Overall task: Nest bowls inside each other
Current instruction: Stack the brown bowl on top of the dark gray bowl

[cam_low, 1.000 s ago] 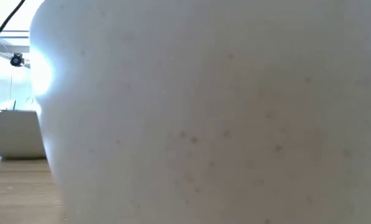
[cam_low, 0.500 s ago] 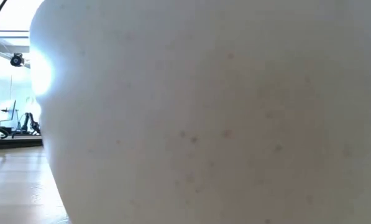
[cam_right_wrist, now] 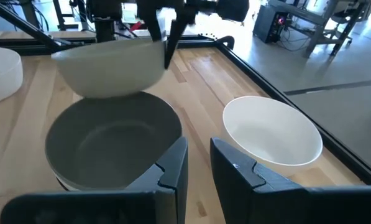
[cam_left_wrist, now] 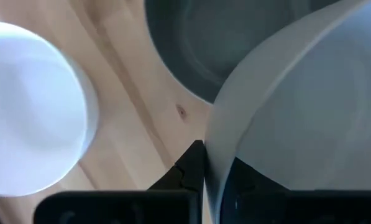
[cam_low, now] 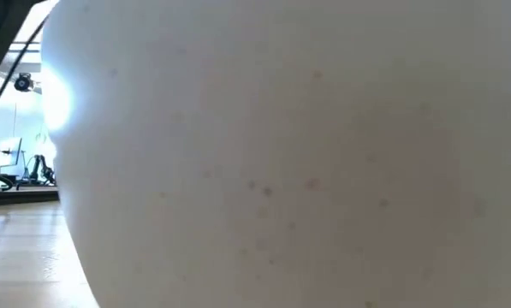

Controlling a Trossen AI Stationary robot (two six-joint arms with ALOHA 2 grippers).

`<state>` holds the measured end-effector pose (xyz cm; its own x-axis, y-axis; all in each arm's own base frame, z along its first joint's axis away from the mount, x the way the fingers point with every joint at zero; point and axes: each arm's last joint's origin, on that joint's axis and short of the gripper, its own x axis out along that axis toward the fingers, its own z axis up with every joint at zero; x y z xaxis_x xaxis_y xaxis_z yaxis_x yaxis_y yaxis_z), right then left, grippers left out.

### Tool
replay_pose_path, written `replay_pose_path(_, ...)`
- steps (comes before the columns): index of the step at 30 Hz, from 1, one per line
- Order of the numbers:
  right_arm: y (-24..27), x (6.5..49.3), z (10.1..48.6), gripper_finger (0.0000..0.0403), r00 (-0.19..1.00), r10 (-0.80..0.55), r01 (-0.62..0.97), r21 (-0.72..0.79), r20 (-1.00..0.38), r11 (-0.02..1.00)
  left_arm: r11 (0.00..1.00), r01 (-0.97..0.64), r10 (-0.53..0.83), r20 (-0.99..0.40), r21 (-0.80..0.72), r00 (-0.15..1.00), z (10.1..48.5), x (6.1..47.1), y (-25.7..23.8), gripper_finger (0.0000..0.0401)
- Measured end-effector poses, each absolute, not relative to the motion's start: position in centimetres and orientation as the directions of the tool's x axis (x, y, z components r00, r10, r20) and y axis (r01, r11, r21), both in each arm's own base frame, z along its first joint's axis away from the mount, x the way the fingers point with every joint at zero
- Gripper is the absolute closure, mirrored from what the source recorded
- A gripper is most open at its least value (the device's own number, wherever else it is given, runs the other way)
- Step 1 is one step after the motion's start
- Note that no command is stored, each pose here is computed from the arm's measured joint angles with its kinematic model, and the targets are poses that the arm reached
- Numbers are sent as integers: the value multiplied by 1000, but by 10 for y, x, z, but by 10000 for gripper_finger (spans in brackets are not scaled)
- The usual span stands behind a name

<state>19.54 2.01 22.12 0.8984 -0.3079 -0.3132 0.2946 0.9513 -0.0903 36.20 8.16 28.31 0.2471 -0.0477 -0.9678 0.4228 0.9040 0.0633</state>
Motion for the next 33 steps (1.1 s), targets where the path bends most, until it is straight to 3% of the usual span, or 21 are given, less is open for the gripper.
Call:
replay_pose_path(6,20,195,220,339,897,-308,293,-96,-317,951,893,445,-46,-974,59,222,290,376,85,401)
replay_pose_path(15,20,193,216,339,884,-311,284,-128,-350,950,920,318,2,-815,228,579,354,379,85,401)
replay_pose_path(19,19,192,211,339,869,-313,282,-136,-382,950,930,264,-40,-643,256,765,373,364,75,401)
replay_pose_path(24,19,190,207,339,866,-314,283,-135,-389,949,963,98,-28,-270,251,962,372,332,62,401)
replay_pose_path(28,20,192,211,339,897,-306,281,-122,-318,952,998,-12,13,-15,69,1000,345,302,58,401)
replay_pose_path(33,20,194,212,339,934,-292,273,-115,-206,955,948,-306,319,232,-90,919,307,267,49,401)
